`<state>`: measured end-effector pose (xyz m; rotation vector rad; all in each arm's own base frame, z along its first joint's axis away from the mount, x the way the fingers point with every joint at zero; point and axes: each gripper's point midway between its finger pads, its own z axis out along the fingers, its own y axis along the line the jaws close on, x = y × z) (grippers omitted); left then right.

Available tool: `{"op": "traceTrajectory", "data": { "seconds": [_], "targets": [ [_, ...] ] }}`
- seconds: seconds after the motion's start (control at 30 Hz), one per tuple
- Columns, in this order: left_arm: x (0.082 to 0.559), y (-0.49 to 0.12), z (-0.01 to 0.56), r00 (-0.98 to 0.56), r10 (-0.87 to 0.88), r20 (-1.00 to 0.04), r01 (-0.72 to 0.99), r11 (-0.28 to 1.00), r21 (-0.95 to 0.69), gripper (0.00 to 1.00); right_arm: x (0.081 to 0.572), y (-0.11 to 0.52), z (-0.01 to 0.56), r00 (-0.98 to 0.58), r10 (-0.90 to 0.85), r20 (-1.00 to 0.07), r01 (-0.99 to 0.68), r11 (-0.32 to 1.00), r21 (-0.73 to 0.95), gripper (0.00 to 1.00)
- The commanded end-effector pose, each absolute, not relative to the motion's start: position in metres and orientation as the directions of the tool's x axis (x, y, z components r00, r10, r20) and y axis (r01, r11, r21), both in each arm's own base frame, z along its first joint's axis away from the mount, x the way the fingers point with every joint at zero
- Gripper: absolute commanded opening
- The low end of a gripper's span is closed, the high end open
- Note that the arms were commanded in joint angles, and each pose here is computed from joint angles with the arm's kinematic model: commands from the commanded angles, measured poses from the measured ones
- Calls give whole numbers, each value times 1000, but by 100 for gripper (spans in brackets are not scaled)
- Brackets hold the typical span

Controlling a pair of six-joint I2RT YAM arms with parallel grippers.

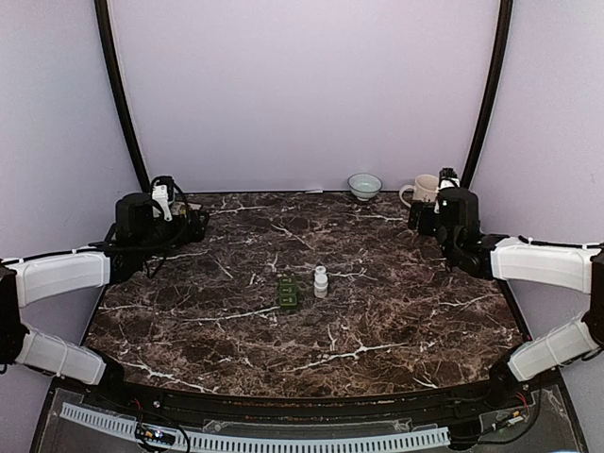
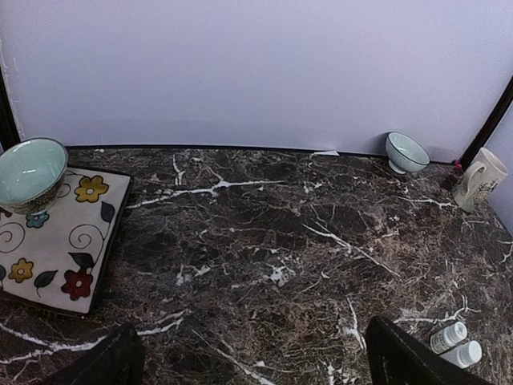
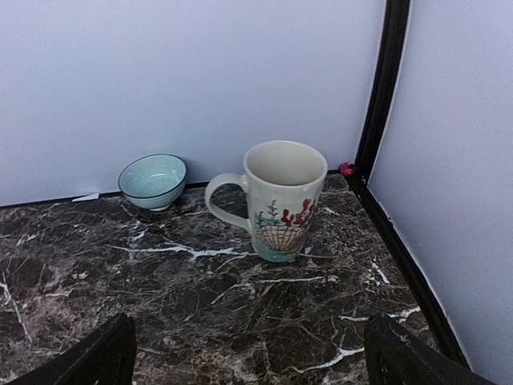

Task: Sort the pills into containers
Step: Pick up the pill container from the center of the board.

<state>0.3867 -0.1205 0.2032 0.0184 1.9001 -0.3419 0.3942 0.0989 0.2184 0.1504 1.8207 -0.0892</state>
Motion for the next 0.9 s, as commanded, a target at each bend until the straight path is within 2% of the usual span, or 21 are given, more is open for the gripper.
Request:
{"op": "traceTrajectory", "data": {
  "seconds": [0.0, 0.03, 0.13, 0.23, 0.33, 0.57, 0.7, 0.87],
  "targets": [
    [386, -142, 210, -378, -94, -921, 235, 952, -194, 99, 390, 113, 235, -214, -29, -976, 161, 985, -64, 100],
    [386, -145, 211, -382, -86, -920, 247, 950, -191, 99, 393, 122, 232, -214, -13, -977, 116, 992, -39, 100],
    [386, -162, 205, -421, -71, -904, 293, 933, -210, 99, 403, 178, 223, -242, -73, -967, -173, 984, -31, 93],
    [386, -177, 197, -461, -51, -886, 315, 924, -218, 99, 409, 218, 218, -341, -47, -939, -300, 952, 62, 79],
    [385, -192, 188, -497, -43, -867, 335, 912, -237, 98, 404, 243, 212, -388, -81, -918, -311, 949, 47, 74],
    [379, -225, 176, -558, -5, -830, 404, 872, -277, 93, 381, 301, 199, -511, -181, -840, -371, 928, 25, 70],
    [377, -233, 172, -575, -22, -818, 409, 858, -311, 90, 359, 339, 186, -555, -274, -786, -455, 891, 11, 72],
    [376, -246, 161, -637, -11, -771, 420, 833, -360, 80, 339, 365, 190, -587, -276, -761, -517, 851, 90, 72]
  ]
}}
